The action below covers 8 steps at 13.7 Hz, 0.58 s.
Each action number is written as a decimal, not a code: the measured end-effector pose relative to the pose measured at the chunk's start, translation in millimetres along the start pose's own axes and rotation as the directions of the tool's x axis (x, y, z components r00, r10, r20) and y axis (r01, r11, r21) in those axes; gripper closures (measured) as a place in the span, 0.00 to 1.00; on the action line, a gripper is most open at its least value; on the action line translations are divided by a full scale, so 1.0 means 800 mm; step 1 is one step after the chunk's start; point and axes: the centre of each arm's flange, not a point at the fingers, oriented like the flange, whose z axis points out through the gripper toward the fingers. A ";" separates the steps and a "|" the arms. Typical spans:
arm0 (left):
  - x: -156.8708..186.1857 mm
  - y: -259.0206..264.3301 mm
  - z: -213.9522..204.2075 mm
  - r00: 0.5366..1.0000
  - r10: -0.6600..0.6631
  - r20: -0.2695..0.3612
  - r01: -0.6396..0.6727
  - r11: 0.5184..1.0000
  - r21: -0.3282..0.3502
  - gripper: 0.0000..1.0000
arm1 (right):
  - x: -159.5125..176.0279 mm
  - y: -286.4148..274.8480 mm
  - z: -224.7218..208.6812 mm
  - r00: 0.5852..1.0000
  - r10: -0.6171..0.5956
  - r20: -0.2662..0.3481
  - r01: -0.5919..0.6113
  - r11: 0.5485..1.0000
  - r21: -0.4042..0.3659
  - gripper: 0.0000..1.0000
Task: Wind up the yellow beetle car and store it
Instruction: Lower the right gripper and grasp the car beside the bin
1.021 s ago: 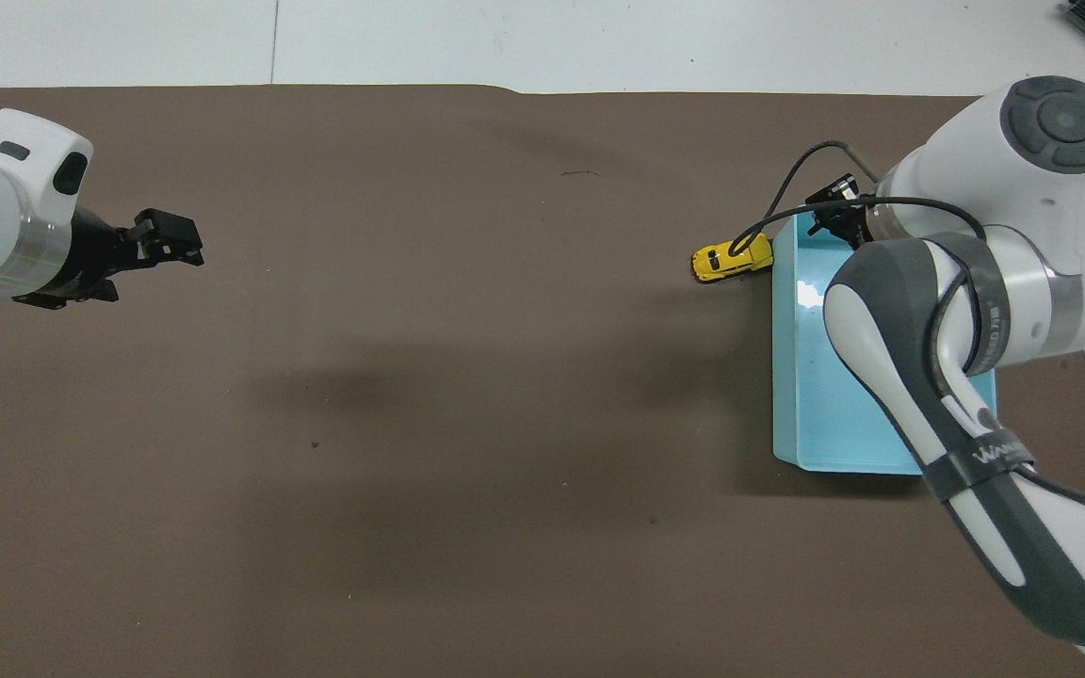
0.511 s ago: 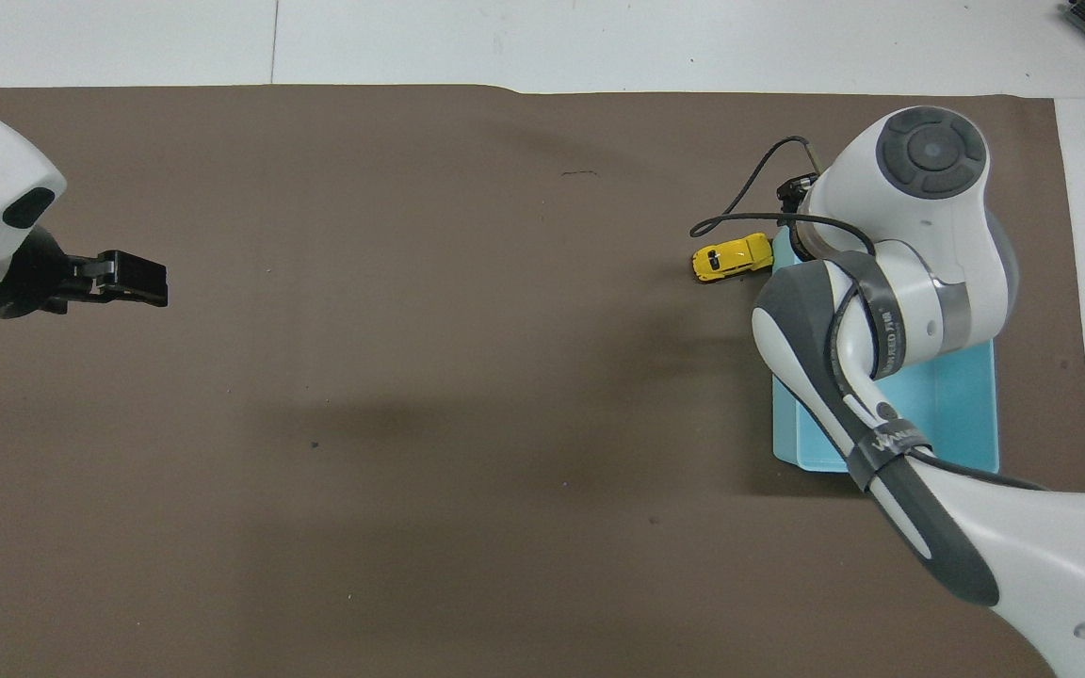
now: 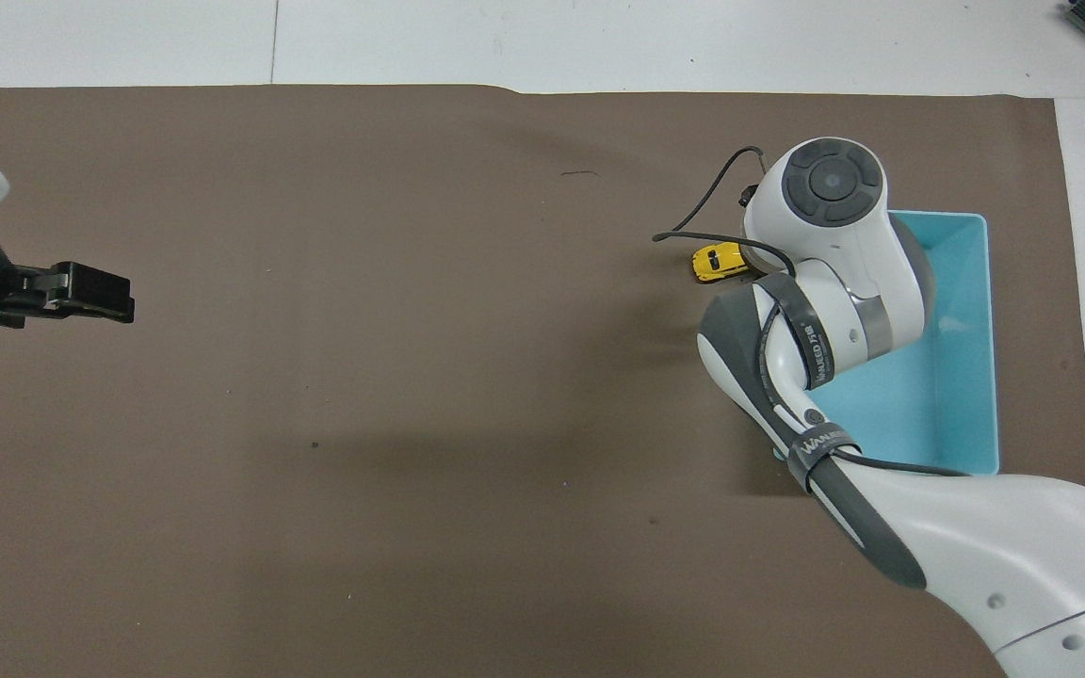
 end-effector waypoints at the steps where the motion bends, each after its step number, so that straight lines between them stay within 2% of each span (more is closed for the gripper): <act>1: 0.000 0.001 0.000 1.000 0.001 0.001 -0.001 1.000 0.000 0.00 | -0.004 0.003 0.008 1.000 -0.021 -0.018 0.021 1.000 0.002 0.00; 3: 0.000 0.002 -0.001 1.000 0.022 -0.001 -0.022 1.000 0.000 0.00 | -0.013 0.007 0.016 0.998 -0.047 -0.032 0.047 0.999 0.019 0.00; 4: 0.000 0.002 -0.002 0.999 0.046 -0.003 -0.046 0.999 0.000 0.00 | -0.015 0.008 0.017 0.998 -0.054 -0.036 0.055 0.998 0.021 0.09; 7: -0.001 0.002 -0.003 0.997 0.073 -0.005 -0.073 0.997 0.000 0.00 | -0.020 0.005 0.007 0.997 -0.064 -0.040 0.065 0.997 0.037 0.49; 8: -0.001 0.002 -0.003 0.997 0.074 -0.005 -0.074 0.997 0.000 0.00 | -0.023 0.005 0.006 0.997 -0.067 -0.042 0.069 0.997 0.036 0.55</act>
